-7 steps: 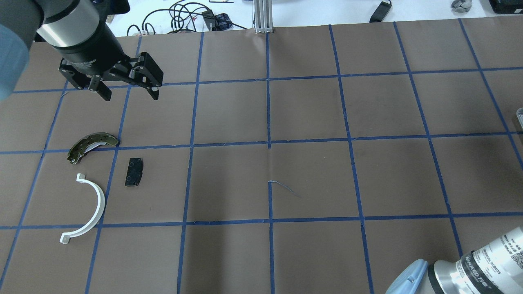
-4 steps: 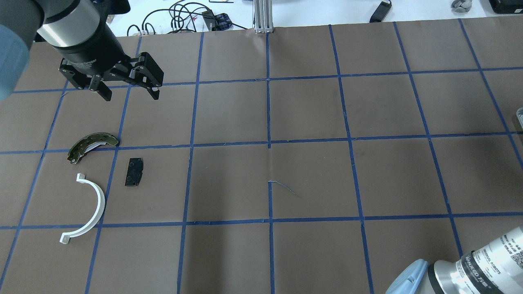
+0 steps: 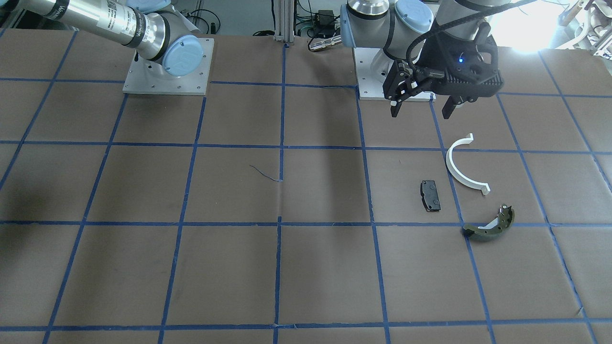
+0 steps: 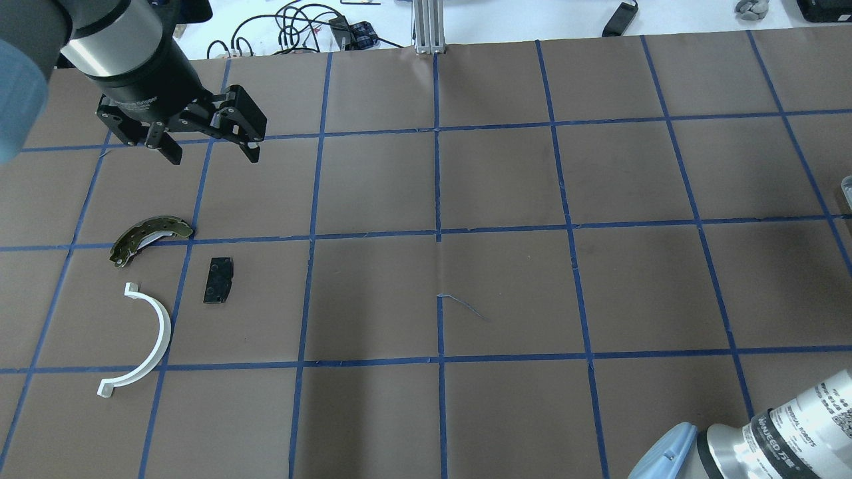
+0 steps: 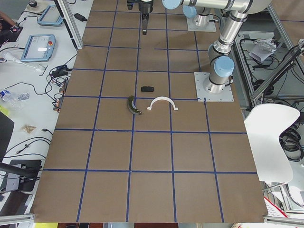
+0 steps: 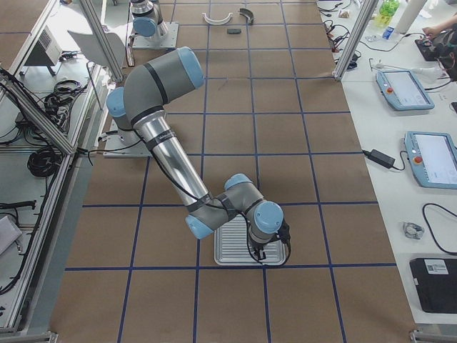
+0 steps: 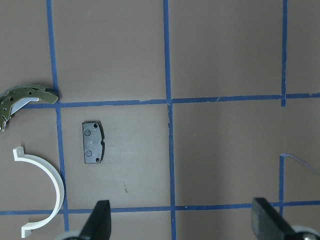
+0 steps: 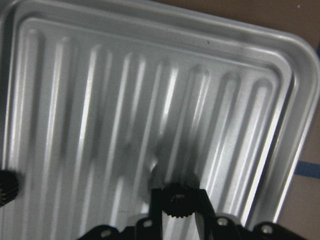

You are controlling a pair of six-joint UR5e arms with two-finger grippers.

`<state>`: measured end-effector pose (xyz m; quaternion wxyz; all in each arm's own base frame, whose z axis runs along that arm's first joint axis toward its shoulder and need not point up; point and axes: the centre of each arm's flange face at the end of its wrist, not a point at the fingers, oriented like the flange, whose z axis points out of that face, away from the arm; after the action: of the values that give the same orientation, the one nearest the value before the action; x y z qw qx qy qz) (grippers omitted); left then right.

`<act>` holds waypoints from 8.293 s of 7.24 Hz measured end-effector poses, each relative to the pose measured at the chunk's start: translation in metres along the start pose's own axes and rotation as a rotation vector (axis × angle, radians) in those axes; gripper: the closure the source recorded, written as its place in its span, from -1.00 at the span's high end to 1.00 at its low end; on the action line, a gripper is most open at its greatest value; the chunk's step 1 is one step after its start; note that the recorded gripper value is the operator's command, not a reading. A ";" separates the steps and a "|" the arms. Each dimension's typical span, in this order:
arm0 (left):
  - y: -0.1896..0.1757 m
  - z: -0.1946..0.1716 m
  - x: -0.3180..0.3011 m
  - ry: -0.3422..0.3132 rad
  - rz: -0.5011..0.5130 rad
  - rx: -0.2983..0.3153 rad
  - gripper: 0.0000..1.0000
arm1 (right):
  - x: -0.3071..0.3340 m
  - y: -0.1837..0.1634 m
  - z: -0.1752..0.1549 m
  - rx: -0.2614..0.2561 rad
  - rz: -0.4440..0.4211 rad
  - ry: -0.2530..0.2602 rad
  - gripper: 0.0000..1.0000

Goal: Place bearing gear from tray to pile

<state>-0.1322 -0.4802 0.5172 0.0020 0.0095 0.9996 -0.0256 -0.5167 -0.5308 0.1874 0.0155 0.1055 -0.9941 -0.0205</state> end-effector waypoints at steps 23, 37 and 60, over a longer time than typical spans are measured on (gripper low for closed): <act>0.002 0.003 -0.001 -0.003 0.012 -0.006 1.00 | -0.866 -0.134 -0.065 0.067 0.366 -0.101 1.00; -0.008 0.297 0.168 0.006 -0.138 0.005 1.00 | -0.194 0.002 -0.142 -0.053 -0.714 0.035 1.00; -0.004 0.321 0.205 0.012 -0.025 0.068 -0.54 | -0.118 -0.009 0.002 -0.049 -1.041 0.029 -0.36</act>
<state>-0.3360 -0.4968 0.1957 -0.0044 -0.0025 0.9982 -0.0597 -0.3994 -0.5146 0.1820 0.0195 0.5858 -0.8088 -0.0472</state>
